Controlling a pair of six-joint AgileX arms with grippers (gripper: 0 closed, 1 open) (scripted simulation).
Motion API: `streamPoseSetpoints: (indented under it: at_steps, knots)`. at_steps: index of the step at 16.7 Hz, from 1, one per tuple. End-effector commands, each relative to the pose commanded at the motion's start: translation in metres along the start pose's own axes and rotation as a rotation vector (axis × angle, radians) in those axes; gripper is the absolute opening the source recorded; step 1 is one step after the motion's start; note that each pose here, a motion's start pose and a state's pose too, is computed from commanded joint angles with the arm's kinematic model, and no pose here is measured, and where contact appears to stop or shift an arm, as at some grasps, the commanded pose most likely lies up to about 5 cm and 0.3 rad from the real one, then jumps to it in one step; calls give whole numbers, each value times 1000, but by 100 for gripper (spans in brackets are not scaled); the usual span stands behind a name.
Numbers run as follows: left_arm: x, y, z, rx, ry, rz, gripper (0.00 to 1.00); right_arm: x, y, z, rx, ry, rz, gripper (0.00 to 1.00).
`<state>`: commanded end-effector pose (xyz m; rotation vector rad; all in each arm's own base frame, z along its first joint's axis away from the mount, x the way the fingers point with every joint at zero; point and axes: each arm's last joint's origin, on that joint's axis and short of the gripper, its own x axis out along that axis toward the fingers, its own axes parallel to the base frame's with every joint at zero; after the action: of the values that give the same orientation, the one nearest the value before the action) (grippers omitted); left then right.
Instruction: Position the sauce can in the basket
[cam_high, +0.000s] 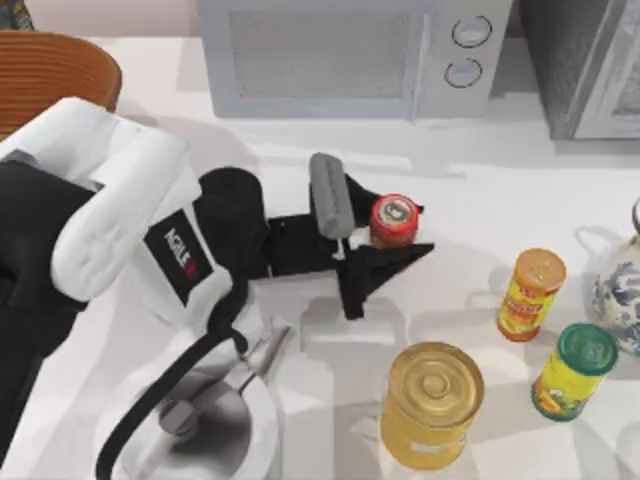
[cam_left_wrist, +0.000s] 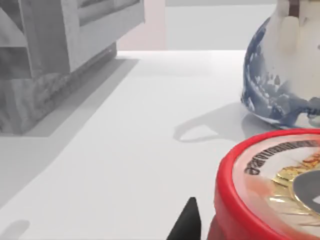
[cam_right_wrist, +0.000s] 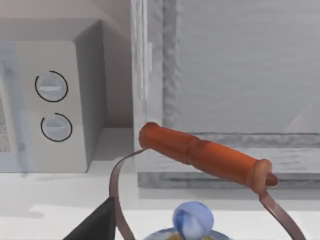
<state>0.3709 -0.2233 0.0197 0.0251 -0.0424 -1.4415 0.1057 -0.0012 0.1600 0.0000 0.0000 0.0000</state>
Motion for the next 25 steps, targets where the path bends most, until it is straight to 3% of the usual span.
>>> streamPoseSetpoints:
  at_steps: [4, 9, 14, 19, 22, 25]
  knots:
    - [-28, 41, 65, 111, -52, 49, 0, 0, 0, 0, 0, 0, 0, 100]
    - [-122, 88, 143, 158, -36, 200, 0, 0, 0, 0, 0, 0, 0, 100]
    - [-245, 102, 173, 33, 27, 394, 0, 0, 0, 0, 0, 0, 0, 100]
    - [-349, 85, 198, -45, 40, 549, 0, 0, 0, 0, 0, 0, 0, 100]
    - [-387, 72, 213, -46, 38, 607, 0, 0, 0, 0, 0, 0, 0, 100]
    - [-399, 67, 219, -42, 38, 625, 0, 0, 0, 0, 0, 0, 0, 100]
